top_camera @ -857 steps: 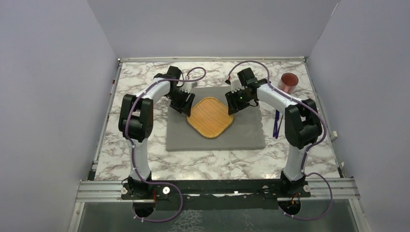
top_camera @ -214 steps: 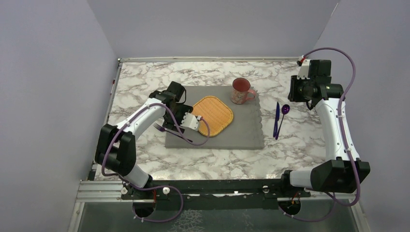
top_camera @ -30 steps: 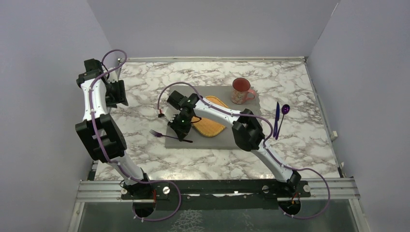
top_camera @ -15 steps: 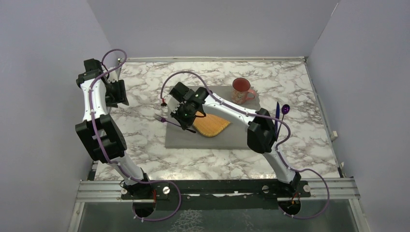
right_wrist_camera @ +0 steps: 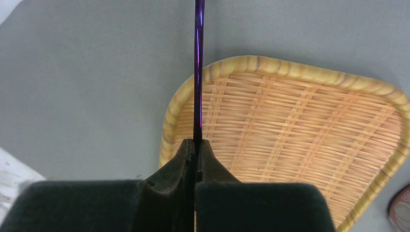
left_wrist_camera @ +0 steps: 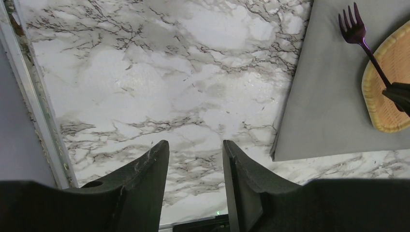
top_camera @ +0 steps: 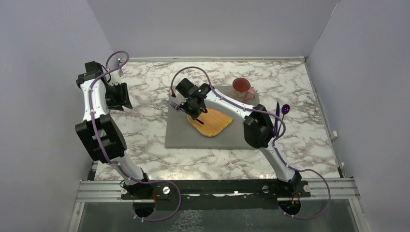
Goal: Set the dinner table for one person
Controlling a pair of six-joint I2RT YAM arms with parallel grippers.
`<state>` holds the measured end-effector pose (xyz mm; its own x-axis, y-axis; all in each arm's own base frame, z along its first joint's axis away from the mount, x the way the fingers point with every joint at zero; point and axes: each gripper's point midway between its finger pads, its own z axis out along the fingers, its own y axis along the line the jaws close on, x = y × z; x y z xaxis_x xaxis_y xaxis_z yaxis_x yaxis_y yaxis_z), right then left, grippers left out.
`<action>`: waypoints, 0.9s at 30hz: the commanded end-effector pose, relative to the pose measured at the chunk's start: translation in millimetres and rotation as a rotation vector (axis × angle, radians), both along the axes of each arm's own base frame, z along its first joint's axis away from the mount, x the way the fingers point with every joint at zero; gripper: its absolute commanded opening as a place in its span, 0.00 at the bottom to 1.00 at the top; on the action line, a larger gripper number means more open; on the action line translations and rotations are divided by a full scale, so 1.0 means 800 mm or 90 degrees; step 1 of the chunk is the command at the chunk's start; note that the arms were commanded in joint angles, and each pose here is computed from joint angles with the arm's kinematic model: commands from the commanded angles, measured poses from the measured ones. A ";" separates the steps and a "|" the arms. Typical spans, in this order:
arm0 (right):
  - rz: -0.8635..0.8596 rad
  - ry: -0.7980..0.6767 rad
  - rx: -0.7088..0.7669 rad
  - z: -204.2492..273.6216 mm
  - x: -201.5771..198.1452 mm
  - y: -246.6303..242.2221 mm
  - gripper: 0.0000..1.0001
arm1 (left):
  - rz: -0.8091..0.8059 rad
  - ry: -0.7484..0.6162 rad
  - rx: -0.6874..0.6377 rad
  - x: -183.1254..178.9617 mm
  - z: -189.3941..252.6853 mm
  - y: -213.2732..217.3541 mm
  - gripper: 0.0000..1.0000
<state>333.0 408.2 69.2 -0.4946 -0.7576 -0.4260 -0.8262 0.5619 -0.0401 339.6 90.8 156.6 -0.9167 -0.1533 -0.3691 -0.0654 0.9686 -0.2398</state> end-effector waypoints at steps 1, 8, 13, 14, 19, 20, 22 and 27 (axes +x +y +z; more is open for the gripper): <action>-0.002 -0.022 -0.003 -0.001 0.012 0.008 0.00 | -0.037 -0.002 -0.031 -0.013 0.004 -0.014 0.48; 0.003 -0.022 -0.008 0.000 0.011 0.006 0.01 | -0.068 0.022 -0.066 -0.023 -0.003 -0.026 0.47; 0.008 -0.023 -0.015 0.001 0.009 0.001 0.01 | -0.072 0.018 -0.070 -0.024 -0.002 -0.028 0.47; 0.008 -0.022 -0.019 0.001 0.008 -0.001 0.01 | -0.072 0.018 -0.069 -0.024 -0.001 -0.028 0.47; 0.015 -0.016 -0.024 0.000 0.003 -0.006 0.15 | -0.079 0.017 -0.071 -0.023 0.001 -0.028 0.47; 0.015 -0.017 -0.025 0.000 0.003 -0.006 0.15 | -0.080 0.017 -0.072 -0.023 0.001 -0.029 0.46; 0.021 -0.015 -0.029 -0.001 0.002 -0.008 0.16 | -0.082 0.019 -0.077 -0.023 0.001 -0.030 0.47; 0.030 -0.004 -0.041 -0.007 -0.002 -0.013 0.18 | -0.086 0.021 -0.083 -0.024 0.000 -0.032 0.46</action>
